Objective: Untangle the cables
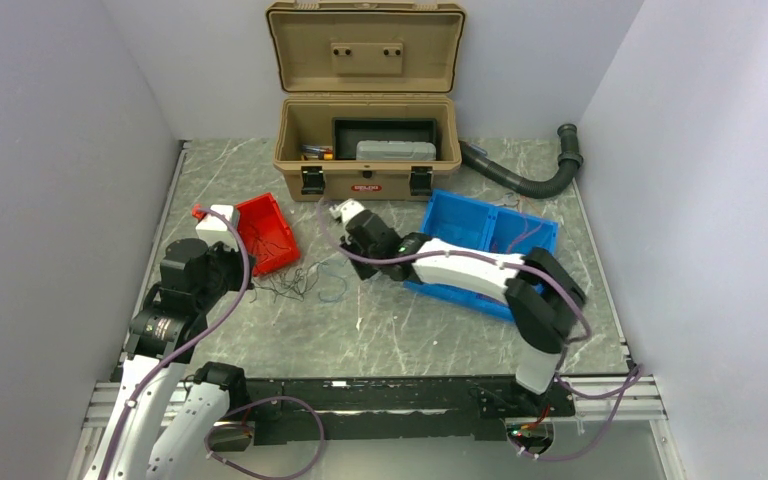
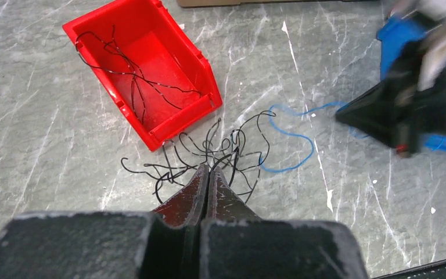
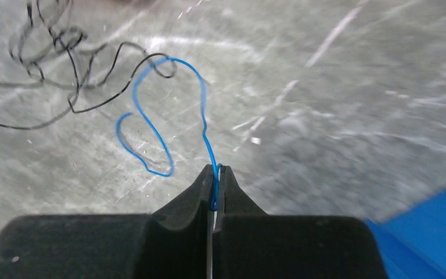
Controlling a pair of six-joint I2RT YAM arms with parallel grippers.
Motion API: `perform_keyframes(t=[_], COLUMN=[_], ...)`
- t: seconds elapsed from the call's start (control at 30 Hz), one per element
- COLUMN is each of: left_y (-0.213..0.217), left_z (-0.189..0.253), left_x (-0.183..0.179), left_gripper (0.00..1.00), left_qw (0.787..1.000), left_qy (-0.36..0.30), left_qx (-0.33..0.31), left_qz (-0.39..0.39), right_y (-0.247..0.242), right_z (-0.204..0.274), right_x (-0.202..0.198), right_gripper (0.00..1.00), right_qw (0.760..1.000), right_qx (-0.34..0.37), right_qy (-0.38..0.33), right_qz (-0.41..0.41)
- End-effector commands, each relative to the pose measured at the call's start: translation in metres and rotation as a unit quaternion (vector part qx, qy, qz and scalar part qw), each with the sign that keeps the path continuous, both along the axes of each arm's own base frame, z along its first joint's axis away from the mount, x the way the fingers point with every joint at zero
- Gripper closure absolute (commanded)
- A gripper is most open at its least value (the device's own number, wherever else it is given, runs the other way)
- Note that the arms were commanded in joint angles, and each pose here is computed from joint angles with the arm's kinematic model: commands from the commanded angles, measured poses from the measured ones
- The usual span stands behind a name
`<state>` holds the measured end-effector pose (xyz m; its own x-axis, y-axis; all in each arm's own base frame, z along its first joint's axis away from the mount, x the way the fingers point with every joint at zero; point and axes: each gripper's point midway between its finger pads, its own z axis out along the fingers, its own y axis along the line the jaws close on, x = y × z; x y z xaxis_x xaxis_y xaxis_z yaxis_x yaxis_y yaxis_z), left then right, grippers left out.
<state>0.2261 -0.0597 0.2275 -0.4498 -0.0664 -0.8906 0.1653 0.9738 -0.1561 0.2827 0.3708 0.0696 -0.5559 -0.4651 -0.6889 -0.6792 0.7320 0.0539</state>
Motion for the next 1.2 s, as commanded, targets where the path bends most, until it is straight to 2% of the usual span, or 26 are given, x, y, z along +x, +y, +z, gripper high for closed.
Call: perform_keyframes(t=[0.0,0.27,0.6,1.17], left_y=[0.006,0.015,0.020,0.019], left_z=[0.004,0.002,-0.006,-0.016], left_x=[0.002,0.001,0.003,0.006], left_gripper=[1.00,1.00,1.00,1.00], left_qw=[1.000,0.999,0.998,0.997], left_qy=[-0.005,0.001,0.020,0.047], left_qx=[-0.003,0.002,0.010,0.017], left_qz=[0.021,0.051,0.066,0.064], right_y=[-0.046,-0.130,-0.199,-0.257], right_z=[0.073,0.146,0.201,0.313], right_x=[0.024,0.032,0.038,0.028], right_gripper=[1.00,1.00,1.00,1.00], right_qw=[0.991,0.960,0.917,0.870], right_qx=[0.042,0.131,0.176,0.231], right_qy=[-0.052,-0.077,-0.114,-0.219], right_qz=[-0.114,-0.236,-0.340,-0.378])
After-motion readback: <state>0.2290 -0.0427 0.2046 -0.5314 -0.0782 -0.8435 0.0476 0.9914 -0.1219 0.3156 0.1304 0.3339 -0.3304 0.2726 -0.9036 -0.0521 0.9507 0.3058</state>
